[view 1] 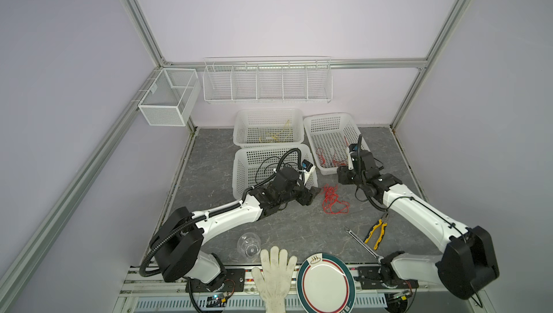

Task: Untangle the cables
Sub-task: 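Move the right gripper back to the red tangle and grasp it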

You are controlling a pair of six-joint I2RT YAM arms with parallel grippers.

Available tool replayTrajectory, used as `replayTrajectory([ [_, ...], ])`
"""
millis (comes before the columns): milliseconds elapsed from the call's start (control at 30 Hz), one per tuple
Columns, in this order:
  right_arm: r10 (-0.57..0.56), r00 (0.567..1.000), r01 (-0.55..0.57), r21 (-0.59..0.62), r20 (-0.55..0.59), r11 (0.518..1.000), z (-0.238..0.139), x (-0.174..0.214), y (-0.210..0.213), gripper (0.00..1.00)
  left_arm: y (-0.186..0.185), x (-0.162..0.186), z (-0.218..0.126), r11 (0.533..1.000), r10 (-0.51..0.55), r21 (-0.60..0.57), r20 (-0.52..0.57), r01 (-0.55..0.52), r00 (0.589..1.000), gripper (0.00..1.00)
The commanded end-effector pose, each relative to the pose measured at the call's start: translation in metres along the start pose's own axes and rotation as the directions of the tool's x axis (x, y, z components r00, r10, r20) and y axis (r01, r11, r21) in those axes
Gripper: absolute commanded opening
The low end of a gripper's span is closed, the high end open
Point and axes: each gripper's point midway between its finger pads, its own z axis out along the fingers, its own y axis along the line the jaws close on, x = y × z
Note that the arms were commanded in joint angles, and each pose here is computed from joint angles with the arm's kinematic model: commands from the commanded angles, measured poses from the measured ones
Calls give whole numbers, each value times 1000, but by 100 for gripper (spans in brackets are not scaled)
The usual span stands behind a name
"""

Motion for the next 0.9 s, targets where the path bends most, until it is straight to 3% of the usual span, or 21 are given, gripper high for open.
replayTrajectory([
  [0,-28,994,17,-105,-107,994,0,40,19,61,0,-14,-10,1000,19,-16,61,-18,998,72],
  [200,-55,977,36,-91,-206,995,13,78,20,56,1,-16,-16,1000,2,-19,79,0,997,72],
  [433,-77,971,50,-121,-225,991,21,89,32,53,2,-13,-21,1000,-13,-24,91,15,996,72],
  [633,-90,961,82,-43,-260,996,31,94,22,32,2,-15,-23,1000,-15,-24,95,17,995,72],
  [767,-104,962,105,-10,-253,994,25,93,16,11,3,-13,-22,999,-13,-28,91,16,996,72],
  [867,-117,971,114,-27,-208,993,11,82,17,6,1,-14,-21,1000,-12,-20,93,14,996,72],
])
